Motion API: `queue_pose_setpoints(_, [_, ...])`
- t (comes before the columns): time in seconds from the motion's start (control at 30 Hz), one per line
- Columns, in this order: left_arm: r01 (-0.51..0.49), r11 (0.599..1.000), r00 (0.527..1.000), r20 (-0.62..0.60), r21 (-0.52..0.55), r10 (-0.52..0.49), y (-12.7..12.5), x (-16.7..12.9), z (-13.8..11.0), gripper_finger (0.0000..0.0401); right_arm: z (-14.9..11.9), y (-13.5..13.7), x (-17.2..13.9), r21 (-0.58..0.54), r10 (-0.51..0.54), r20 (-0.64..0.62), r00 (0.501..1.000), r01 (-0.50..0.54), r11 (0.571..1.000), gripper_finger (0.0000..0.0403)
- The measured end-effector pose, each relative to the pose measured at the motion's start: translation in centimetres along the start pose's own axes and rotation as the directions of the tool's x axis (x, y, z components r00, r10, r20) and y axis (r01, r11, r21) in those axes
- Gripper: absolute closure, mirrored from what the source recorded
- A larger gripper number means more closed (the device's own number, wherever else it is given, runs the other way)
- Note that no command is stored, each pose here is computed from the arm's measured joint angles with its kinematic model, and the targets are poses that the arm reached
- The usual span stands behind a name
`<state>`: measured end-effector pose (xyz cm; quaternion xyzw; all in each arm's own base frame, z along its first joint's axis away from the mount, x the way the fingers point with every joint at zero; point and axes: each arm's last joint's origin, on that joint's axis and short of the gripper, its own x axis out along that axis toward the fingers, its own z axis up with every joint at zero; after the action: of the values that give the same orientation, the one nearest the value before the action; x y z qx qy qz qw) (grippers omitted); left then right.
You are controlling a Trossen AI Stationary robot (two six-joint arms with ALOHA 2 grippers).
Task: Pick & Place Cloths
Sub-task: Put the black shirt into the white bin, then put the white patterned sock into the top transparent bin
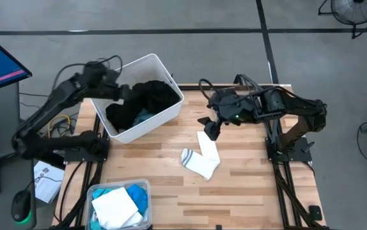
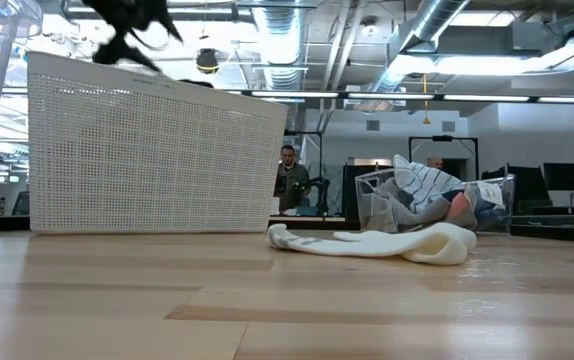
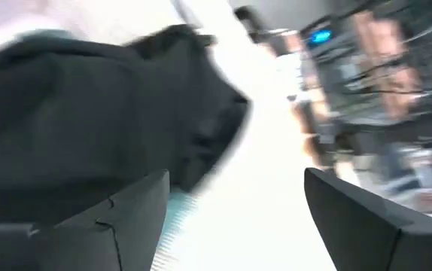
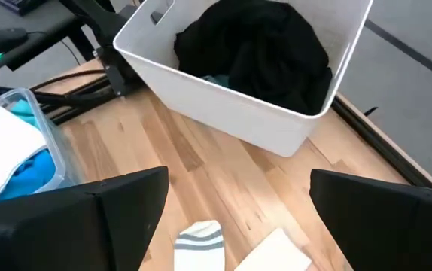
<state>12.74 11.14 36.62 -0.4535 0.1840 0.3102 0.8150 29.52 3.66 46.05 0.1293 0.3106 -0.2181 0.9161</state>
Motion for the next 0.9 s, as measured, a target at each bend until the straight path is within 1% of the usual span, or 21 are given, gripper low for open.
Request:
queue_pose_setpoints(0.07, [0.074,0.997,0.997,0.023,-0.020,-0.073,-0.3,-1.9,-0.7,0.0111,-0.1,0.2,0.1,-0.005,0.004,-0.003,1.000,-0.004,1.000,0.0088])
queue_pose_setpoints(0.13, [0.142,0.990,0.989,0.040,-0.005,-0.142,-0.5,-3.6,-1.3,0.0111,-0.5,0.6,0.4,0.001,0.005,-0.011,1.000,-0.005,1.000,0.0088])
queue_pose_setpoints(0.2, [0.194,0.981,0.979,0.062,0.017,-0.195,-0.6,-5.1,-2.0,0.0111,-1.6,1.0,1.3,0.030,-0.022,-0.039,0.999,0.024,0.999,0.0088])
queue_pose_setpoints(0.27, [0.242,0.969,0.964,0.097,0.046,-0.246,-0.7,-6.7,-2.7,0.0111,-3.6,1.5,3.1,0.058,-0.071,-0.103,0.992,0.077,0.995,0.0088])
queue_pose_setpoints(0.37, [0.317,0.943,0.931,0.156,0.097,-0.329,-0.7,-9.2,-3.9,0.0111,-8.1,2.3,6.3,0.116,-0.119,-0.252,0.960,0.152,0.982,0.0088])
queue_pose_setpoints(0.47, [0.385,0.914,0.888,0.222,0.126,-0.404,-0.6,-11.5,-5.0,0.0111,-12.9,2.9,9.1,0.177,-0.112,-0.375,0.920,0.190,0.966,0.0088])
queue_pose_setpoints(0.53, [0.422,0.892,0.852,0.266,0.162,-0.452,-0.6,-12.8,-5.6,0.0111,-15.7,3.3,10.5,0.215,-0.088,-0.404,0.911,0.188,0.958,0.0088])
queue_pose_setpoints(0.6, [0.457,0.871,0.818,0.300,0.180,-0.491,-0.5,-14.0,-6.2,0.0111,-17.6,3.7,11.5,0.249,-0.043,-0.405,0.913,0.156,0.956,0.0088])
queue_pose_setpoints(0.67, [0.491,0.846,0.778,0.334,0.207,-0.533,-0.6,-15.0,-6.6,0.0111,-19.0,3.7,12.2,0.261,-0.029,-0.414,0.910,0.149,0.954,0.0088])
queue_pose_setpoints(0.73, [0.526,0.825,0.743,0.358,0.208,-0.565,-0.6,-15.7,-6.9,0.0111,-20.0,3.4,12.8,0.281,-0.028,-0.419,0.907,0.159,0.947,0.0088])
queue_pose_setpoints(0.8, [0.565,0.798,0.703,0.383,0.211,-0.599,-0.8,-16.4,-7.0,0.0111,-20.8,2.9,13.2,0.288,-0.049,-0.433,0.900,0.190,0.938,0.0088])
queue_pose_setpoints(0.9, [0.607,0.765,0.658,0.405,0.214,-0.635,-0.9,-17.1,-7.1,0.0111,-21.7,2.4,13.6,0.290,-0.091,-0.424,0.901,0.230,0.929,0.0088])
